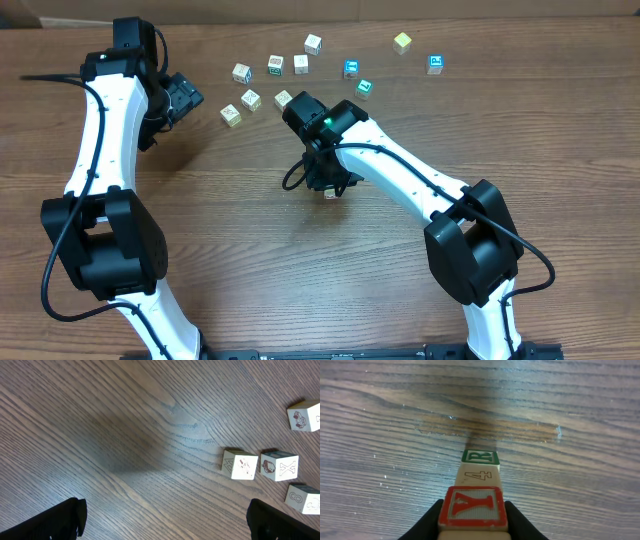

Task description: Form a tower

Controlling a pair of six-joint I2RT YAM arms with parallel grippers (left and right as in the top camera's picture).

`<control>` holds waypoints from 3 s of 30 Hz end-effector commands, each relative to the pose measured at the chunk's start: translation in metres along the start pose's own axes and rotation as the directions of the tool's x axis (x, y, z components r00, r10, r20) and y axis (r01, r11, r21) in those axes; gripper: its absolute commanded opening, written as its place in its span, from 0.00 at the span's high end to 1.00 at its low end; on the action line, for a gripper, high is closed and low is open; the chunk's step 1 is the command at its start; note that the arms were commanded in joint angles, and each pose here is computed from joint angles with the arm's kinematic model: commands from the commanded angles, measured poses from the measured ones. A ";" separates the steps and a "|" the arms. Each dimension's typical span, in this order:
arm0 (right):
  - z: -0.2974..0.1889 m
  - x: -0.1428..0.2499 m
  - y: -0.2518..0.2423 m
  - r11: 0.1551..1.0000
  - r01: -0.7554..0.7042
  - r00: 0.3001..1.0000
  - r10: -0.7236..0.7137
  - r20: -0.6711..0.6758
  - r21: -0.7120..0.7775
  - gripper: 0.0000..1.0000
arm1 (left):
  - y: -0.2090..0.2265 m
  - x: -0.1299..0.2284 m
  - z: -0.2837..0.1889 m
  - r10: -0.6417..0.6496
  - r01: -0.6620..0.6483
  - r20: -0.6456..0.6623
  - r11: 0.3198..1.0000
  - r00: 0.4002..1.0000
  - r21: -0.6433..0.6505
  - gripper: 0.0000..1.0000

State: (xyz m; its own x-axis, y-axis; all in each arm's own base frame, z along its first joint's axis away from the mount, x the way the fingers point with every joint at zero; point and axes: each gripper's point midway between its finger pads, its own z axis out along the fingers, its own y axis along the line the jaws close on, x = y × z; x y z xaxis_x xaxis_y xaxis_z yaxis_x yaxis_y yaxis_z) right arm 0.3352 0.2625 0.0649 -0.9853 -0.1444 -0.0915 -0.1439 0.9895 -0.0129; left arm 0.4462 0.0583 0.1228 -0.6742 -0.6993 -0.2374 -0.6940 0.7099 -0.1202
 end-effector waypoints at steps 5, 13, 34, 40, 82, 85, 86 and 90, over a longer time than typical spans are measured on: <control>0.002 0.002 -0.002 1.000 0.002 1.000 -0.002 -0.004 0.010 0.10 | 0.001 -0.005 0.006 0.015 -0.015 0.000 1.000 1.000 -0.010 0.00; -0.029 -0.040 -0.002 0.999 0.017 0.993 -0.011 0.119 -0.043 0.02 | 0.001 -0.005 0.006 0.016 -0.016 0.000 1.000 1.000 -0.010 0.00; -0.079 -0.152 -0.292 0.820 -0.564 0.743 0.555 0.374 -0.098 0.00 | 0.001 -0.005 0.006 0.016 -0.016 0.001 1.000 1.000 -0.010 0.01; -0.079 -0.145 -0.329 0.778 -0.622 0.701 0.605 0.378 -0.092 0.00 | 0.001 -0.005 0.006 0.015 -0.015 0.001 1.000 1.000 -0.010 0.00; -0.079 -0.142 -0.338 0.766 -0.636 0.690 0.617 0.378 -0.090 0.00 | 0.083 -0.055 0.004 -0.187 0.189 0.038 0.981 0.982 -0.051 0.01; -0.079 -0.142 -0.338 0.766 -0.636 0.690 0.617 0.378 -0.090 0.00 | 0.100 -0.067 -0.011 -0.229 0.232 0.073 0.972 0.971 -0.040 0.00; -0.079 -0.142 -0.338 0.766 -0.636 0.690 0.617 0.378 -0.090 0.00 | 0.105 -0.071 -0.022 -0.242 0.245 0.095 0.969 0.966 -0.027 0.01; -0.079 -0.142 -0.338 0.766 -0.636 0.690 0.617 0.378 -0.090 0.00 | 0.102 -0.077 -0.071 -0.246 0.243 0.184 0.969 0.952 0.040 0.00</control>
State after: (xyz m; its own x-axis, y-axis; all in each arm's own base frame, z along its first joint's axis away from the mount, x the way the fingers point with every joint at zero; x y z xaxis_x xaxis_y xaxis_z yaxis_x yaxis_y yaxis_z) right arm 0.5139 -0.0505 0.1537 -0.7418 0.5159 -0.4286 0.5117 0.8484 0.1356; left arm 0.4099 0.1847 0.1332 -0.4376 -0.8620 -0.2559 -0.8670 0.4800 -0.1342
